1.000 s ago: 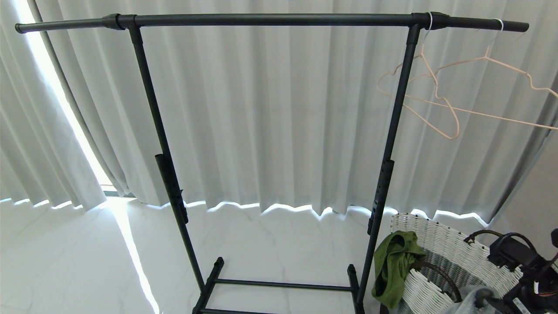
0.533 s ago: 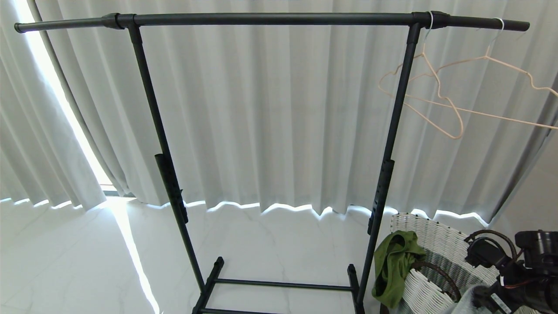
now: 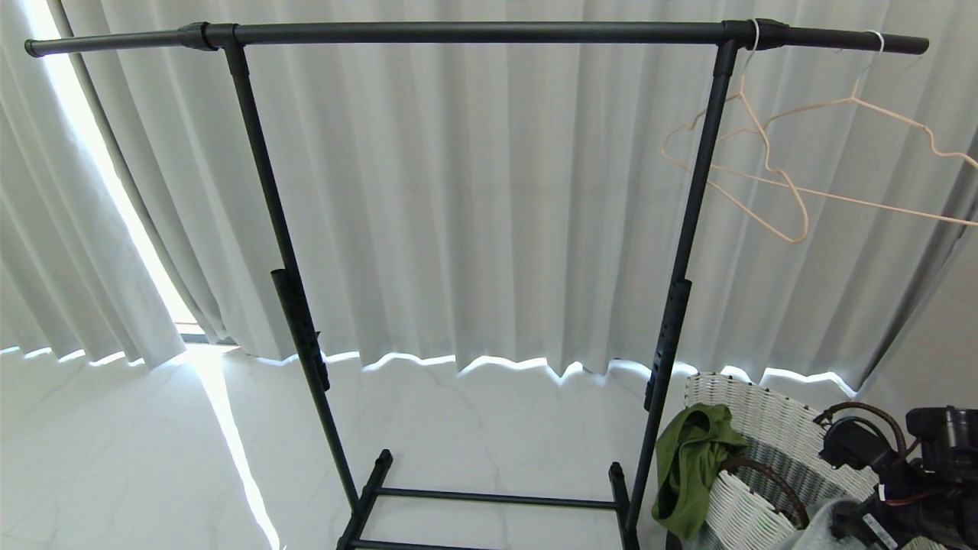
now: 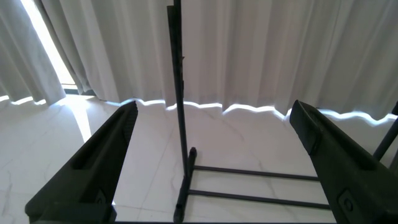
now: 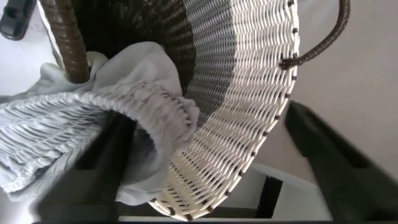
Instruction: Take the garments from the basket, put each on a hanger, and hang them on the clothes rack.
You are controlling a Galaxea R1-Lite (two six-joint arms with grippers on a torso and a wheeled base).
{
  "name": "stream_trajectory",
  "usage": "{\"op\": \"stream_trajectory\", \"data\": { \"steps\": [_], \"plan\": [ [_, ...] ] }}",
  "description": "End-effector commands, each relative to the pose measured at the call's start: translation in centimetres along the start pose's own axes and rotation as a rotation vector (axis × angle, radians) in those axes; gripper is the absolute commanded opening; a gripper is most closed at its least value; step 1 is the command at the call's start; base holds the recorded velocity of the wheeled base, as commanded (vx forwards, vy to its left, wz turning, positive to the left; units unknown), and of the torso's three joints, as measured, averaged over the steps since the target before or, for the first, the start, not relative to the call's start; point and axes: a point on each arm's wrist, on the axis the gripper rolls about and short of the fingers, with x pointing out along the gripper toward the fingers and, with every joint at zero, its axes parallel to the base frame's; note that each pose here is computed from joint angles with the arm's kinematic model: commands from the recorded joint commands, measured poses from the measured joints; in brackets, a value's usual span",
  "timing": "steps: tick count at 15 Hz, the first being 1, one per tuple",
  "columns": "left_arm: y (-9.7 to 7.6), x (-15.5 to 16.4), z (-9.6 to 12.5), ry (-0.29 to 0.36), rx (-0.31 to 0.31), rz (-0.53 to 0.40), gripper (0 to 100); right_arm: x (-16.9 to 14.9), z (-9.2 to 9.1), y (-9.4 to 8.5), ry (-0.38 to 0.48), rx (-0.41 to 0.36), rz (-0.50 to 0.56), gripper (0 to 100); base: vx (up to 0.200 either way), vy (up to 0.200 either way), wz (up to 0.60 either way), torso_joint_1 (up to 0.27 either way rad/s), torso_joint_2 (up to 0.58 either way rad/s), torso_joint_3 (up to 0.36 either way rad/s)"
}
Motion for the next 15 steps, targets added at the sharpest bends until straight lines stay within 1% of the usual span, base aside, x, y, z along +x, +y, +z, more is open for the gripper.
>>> {"op": "stream_trajectory", "data": {
  "steps": [1,3,5,7,9,10,11,12,14,15],
  "plan": [
    [0.0,0.0,0.0,0.000,0.000,0.000,100,-0.3,0.0,0.0,-0.005,0.001,-0.004,0,0.000,0.000,0.00,0.000,0.00,0.000],
    [0.0,0.0,0.0,0.000,0.000,0.000,100,-1.3,-0.1,-0.1,-0.023,0.003,-0.018,0,0.000,0.000,0.00,0.000,0.00,0.000],
    [0.0,0.0,0.0,0.000,0.000,0.000,100,-3.1,-0.3,-0.2,-0.054,0.008,-0.043,0,0.000,0.000,0.00,0.000,0.00,0.000],
    [0.0,0.0,0.0,0.000,0.000,0.000,100,-6.1,-0.8,-0.3,-0.109,0.018,-0.092,0,0.000,0.000,0.00,0.000,0.00,0.000],
    [0.0,0.0,0.0,0.000,0.000,0.000,100,-8.2,-0.6,-0.9,-0.172,0.031,-0.147,0,0.000,0.000,0.00,0.000,0.00,0.000],
    [0.0,0.0,0.0,0.000,0.000,0.000,100,-10.1,0.0,-1.7,-0.217,0.040,-0.185,0,0.000,0.000,0.00,0.000,0.00,0.000],
    [0.0,0.0,0.0,0.000,0.000,0.000,100,-12.1,0.5,-2.4,-0.228,0.046,-0.190,0,0.000,0.000,0.00,0.000,0.00,0.000],
    [0.0,0.0,0.0,0.000,0.000,0.000,100,-14.4,1.0,-3.1,-0.233,0.059,-0.176,0,0.000,0.000,0.00,0.000,0.00,0.000],
    [0.0,0.0,0.0,0.000,0.000,0.000,100,-18.4,1.8,-3.6,-0.248,0.098,-0.123,0,0.000,0.000,0.00,0.000,0.00,0.000],
    [0.0,0.0,0.0,0.000,0.000,0.000,100,-22.1,2.3,-4.0,-0.271,0.147,-0.075,0,0.000,0.000,0.00,0.000,0.00,0.000]
  ]
}}
